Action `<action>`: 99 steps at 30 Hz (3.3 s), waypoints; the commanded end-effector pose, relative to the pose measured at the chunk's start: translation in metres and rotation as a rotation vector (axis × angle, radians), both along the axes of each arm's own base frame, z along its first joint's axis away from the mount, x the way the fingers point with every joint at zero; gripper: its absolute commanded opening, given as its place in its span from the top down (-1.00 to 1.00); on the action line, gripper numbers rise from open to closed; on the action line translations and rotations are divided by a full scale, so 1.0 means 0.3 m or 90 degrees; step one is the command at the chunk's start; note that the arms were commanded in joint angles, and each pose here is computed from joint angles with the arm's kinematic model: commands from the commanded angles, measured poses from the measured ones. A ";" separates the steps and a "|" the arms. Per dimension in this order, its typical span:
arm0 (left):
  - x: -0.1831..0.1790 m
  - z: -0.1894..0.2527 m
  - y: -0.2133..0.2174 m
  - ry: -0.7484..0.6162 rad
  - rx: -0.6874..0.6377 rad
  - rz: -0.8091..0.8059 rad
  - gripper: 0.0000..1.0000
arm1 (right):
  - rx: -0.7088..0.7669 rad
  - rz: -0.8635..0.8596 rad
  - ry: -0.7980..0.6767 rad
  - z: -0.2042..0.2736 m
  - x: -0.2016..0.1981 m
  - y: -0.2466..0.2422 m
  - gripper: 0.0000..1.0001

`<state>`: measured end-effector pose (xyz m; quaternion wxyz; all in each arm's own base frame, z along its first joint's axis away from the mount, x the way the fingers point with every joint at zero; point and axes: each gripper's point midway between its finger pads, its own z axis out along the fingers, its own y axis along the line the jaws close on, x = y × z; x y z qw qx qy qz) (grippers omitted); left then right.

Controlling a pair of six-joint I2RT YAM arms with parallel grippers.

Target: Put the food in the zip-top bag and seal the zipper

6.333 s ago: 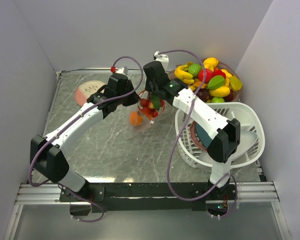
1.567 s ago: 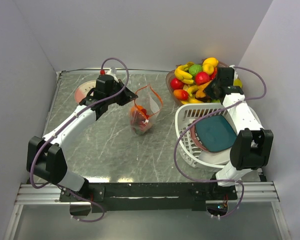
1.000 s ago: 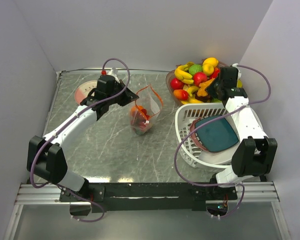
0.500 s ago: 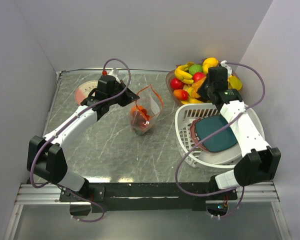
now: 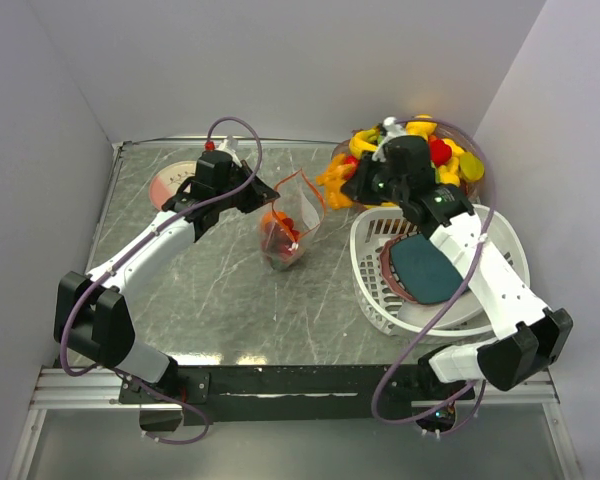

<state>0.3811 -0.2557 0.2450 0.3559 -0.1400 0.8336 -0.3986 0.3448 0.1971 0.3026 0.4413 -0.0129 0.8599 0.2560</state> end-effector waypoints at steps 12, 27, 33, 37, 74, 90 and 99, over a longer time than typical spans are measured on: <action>0.003 0.064 -0.012 -0.038 -0.012 -0.008 0.98 | -0.087 0.116 0.033 -0.043 -0.063 0.211 0.95; -0.002 0.053 -0.009 -0.033 -0.006 -0.009 0.98 | -0.192 0.033 0.060 -0.138 0.059 0.313 0.06; -0.003 0.057 -0.004 -0.035 -0.004 -0.005 0.98 | -0.185 -0.001 0.025 -0.067 0.047 0.275 -0.46; 0.000 0.058 -0.002 -0.036 -0.004 0.000 0.98 | -0.191 -0.036 0.004 -0.040 0.037 0.220 -0.43; -0.023 0.090 0.029 -0.045 0.024 0.002 0.98 | -0.459 -0.404 0.052 -0.261 0.550 -0.787 -0.71; -0.014 0.109 0.027 -0.047 0.025 0.004 0.98 | -0.463 -0.373 0.093 -0.393 0.591 -0.830 -0.69; -0.009 0.108 0.026 -0.046 0.026 0.005 0.98 | -0.426 -0.384 0.100 -0.409 0.600 -0.841 -0.36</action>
